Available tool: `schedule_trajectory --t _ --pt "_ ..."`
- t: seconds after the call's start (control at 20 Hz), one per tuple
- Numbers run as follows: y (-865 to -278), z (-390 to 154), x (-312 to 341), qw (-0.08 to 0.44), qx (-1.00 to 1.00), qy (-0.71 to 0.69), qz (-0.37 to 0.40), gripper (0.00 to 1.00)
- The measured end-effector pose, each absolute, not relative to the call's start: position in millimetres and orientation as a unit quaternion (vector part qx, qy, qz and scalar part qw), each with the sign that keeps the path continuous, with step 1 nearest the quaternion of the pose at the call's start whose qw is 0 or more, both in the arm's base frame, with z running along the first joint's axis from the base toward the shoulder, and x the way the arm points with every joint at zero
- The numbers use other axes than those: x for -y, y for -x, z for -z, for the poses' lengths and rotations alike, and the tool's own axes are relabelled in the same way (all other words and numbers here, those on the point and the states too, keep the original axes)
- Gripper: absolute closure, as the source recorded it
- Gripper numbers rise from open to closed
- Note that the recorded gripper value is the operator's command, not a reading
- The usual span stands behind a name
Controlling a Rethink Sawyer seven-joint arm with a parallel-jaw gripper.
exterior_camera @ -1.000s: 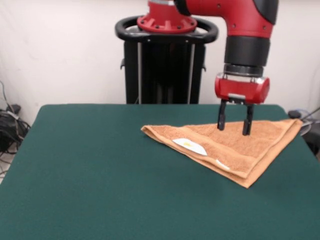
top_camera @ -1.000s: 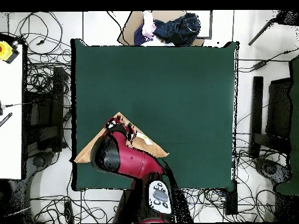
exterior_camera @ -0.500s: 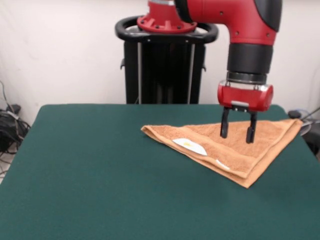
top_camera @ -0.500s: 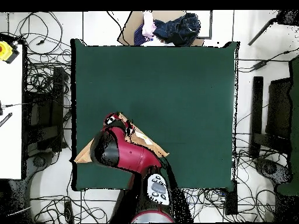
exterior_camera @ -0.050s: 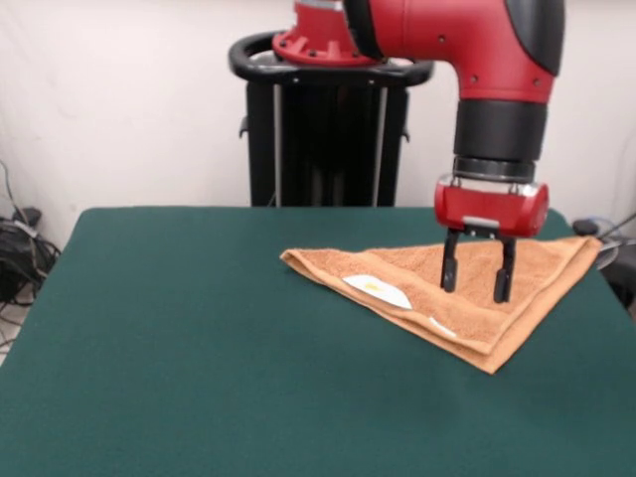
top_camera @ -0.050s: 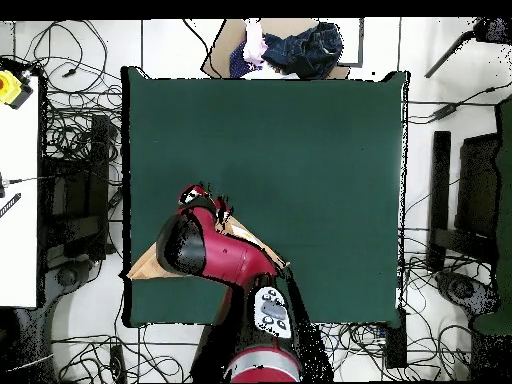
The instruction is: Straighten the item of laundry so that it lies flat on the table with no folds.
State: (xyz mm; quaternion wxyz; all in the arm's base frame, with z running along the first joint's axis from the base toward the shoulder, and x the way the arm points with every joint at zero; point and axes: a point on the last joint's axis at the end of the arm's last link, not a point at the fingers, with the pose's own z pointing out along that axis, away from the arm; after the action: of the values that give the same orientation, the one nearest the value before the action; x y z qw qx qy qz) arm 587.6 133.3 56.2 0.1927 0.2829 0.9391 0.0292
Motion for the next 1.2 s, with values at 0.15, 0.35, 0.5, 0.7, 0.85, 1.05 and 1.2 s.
schedule_trajectory --t 0.15,0.35,0.5,0.7,0.85,1.05,1.2 --pt "-588.5 -48.2 -134.2 0.186 -0.94 -0.285 -0.034 0.0" --pt "-585.3 -38.2 -133.5 0.176 -0.942 -0.283 -0.039 0.0" --pt "-581.2 -28.3 -134.7 0.165 -0.944 -0.281 -0.044 0.0" --pt "-574.2 -21.9 -140.3 0.154 -0.947 -0.278 -0.05 0.0" --pt "-570.8 -23.6 -144.7 0.151 -0.948 -0.276 -0.053 0.0" --pt "-569.8 -27.3 -148.2 0.152 -0.948 -0.274 -0.056 0.0" --pt "-567.7 -27.3 -151.6 0.149 -0.949 -0.272 -0.058 0.0"
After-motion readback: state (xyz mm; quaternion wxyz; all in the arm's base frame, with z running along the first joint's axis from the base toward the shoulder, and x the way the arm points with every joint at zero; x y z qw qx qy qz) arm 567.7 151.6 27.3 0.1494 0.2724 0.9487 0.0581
